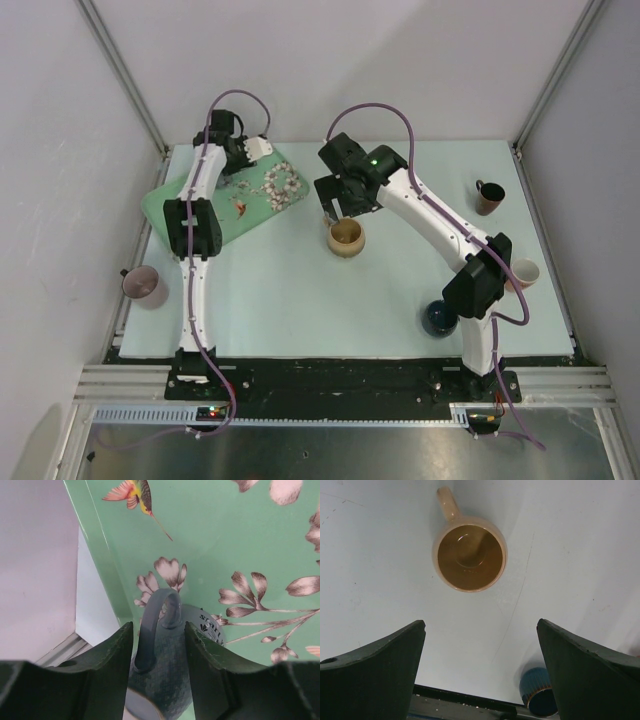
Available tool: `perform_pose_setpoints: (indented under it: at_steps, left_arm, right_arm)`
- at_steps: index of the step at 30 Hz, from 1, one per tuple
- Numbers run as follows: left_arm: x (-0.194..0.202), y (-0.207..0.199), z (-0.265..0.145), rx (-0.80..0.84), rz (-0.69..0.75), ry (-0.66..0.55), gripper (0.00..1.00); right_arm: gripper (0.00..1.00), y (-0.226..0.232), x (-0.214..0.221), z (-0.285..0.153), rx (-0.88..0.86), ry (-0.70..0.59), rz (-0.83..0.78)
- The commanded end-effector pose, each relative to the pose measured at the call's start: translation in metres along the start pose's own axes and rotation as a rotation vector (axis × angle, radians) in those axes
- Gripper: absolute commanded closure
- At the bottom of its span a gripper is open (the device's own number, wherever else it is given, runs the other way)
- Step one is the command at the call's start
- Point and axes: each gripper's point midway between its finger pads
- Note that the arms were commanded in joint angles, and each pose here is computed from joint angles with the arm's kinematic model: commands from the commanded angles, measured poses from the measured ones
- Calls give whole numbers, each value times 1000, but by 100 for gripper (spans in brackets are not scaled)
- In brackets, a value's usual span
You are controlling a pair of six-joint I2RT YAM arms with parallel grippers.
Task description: Turn the mug right side up
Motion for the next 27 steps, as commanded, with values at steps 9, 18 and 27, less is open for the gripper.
perform_pose_setpoints:
  at_steps: [9,18,27]
  left_arm:
    - [16,-2,1,5,32,70,83]
    - [-18,29,-51,-82,-73,-90,100]
    - [-82,61,-161,-143,-399,-438,100]
  right_arm:
    - [0,0,-12,-25,-24,-64,1]
    - [1,1,-20,-33,-44,-95,13]
    - [1,18,-46,-57,-271,-176,119]
Point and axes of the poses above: each gripper's point midway between its finger pads, its own z axis out along the fingers, its own y axis along the line the jaws close on, x = y × z, and after that the axes turned 13 degrees about z, right-handed
